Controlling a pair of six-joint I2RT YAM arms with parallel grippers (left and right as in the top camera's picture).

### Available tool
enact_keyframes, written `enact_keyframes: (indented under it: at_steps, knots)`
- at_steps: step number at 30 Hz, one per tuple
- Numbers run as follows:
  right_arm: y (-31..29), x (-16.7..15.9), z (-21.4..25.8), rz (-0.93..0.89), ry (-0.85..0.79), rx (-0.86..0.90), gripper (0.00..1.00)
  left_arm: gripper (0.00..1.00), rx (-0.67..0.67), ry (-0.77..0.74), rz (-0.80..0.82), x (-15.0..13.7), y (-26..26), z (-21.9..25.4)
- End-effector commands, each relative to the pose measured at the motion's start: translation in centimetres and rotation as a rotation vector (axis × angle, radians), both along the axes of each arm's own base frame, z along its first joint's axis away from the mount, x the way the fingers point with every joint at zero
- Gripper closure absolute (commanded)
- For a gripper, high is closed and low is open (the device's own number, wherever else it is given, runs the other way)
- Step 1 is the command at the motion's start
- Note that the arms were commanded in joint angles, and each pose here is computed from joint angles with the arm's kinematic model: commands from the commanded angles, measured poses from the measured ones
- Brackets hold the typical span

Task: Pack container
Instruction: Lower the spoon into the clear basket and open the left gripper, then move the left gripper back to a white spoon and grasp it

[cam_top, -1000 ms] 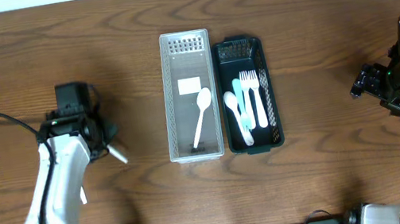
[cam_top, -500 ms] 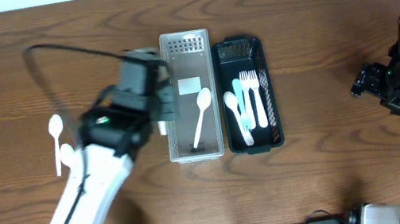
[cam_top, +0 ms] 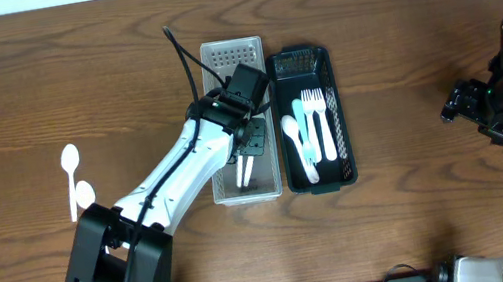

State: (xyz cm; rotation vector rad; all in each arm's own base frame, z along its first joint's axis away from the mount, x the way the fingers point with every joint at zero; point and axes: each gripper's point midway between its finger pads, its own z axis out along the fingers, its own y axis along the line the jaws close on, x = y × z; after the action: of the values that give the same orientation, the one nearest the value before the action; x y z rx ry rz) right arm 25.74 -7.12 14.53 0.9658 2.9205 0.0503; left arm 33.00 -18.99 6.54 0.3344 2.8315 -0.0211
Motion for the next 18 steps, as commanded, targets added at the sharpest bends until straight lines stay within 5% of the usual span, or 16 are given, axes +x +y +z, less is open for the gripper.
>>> enact_keyframes:
  at_steps: [1,10,18]
  knots:
    - [0.0,-0.2,0.4,0.011,-0.015,-0.002,0.13,0.46,-0.006,-0.03,-0.018,0.3,-0.1,1.4]
    - [0.0,-0.3,0.4,0.026,-0.01,-0.004,0.13,0.19,0.046,-0.138,-0.061,-0.9,2.9,13.3]
    - [0.0,-0.6,0.4,0.04,0.003,-0.008,0.12,0.1,0.033,-0.317,0.458,-3.6,17.0,20.8]
